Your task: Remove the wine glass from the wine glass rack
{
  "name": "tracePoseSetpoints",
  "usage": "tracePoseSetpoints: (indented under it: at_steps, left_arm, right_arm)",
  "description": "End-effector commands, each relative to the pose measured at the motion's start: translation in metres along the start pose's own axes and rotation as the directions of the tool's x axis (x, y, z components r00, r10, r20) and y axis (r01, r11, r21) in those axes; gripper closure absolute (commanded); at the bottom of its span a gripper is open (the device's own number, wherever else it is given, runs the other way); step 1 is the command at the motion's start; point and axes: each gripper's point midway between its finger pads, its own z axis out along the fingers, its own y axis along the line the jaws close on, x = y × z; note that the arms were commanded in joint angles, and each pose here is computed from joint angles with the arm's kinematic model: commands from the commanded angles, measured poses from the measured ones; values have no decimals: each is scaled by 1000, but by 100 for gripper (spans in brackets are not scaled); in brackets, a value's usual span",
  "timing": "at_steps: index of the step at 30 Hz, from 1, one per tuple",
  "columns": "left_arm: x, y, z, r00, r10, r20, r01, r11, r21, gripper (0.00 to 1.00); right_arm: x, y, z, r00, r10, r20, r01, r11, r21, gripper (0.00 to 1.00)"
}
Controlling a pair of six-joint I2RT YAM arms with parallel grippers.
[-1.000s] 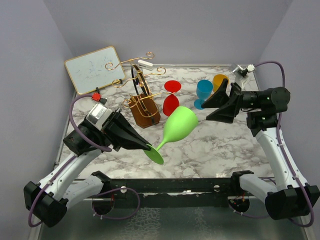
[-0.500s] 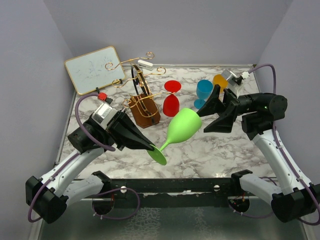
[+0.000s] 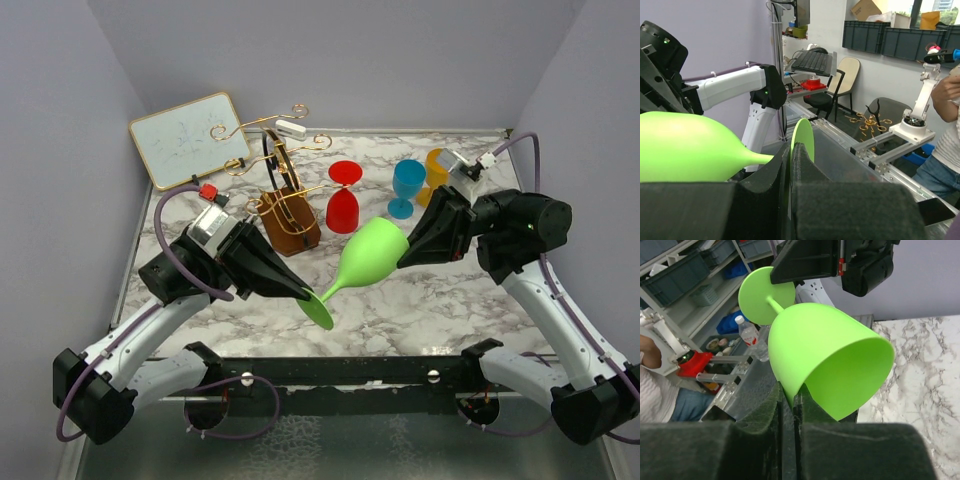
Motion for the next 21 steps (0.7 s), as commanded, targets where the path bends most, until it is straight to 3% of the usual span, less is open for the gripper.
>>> tracePoseSetpoints:
  at_steps: [1, 3, 6, 11, 17, 21]
  left_arm:
    - [-7, -28, 1, 970, 239, 50, -242, 966, 89, 100]
    - [-6, -27, 0, 972, 231, 48, -234, 968, 86, 92]
    - [-4, -27, -1, 975, 219, 42, -222, 972, 81, 55]
    - [1, -24, -2, 972, 235, 25, -236, 971, 49, 25]
    - [-7, -8, -3, 963, 270, 13, -268, 960, -84, 20]
    - [-22, 14, -7, 953, 304, 13, -291, 922, -254, 20]
  right_arm:
    - [-8, 8, 3, 998, -58, 28, 58, 998, -3, 99]
    - [-8, 8, 3, 998, -62, 27, 63, 998, -1, 99]
    - [-7, 9, 2, 998, -68, 20, 68, 998, 3, 99]
    - [-3, 17, 1, 996, -85, -2, 85, 996, -5, 99]
    - [-1, 18, 0, 995, -91, -29, 92, 995, 32, 99]
    - [-4, -6, -7, 998, -49, -33, 56, 966, 252, 99]
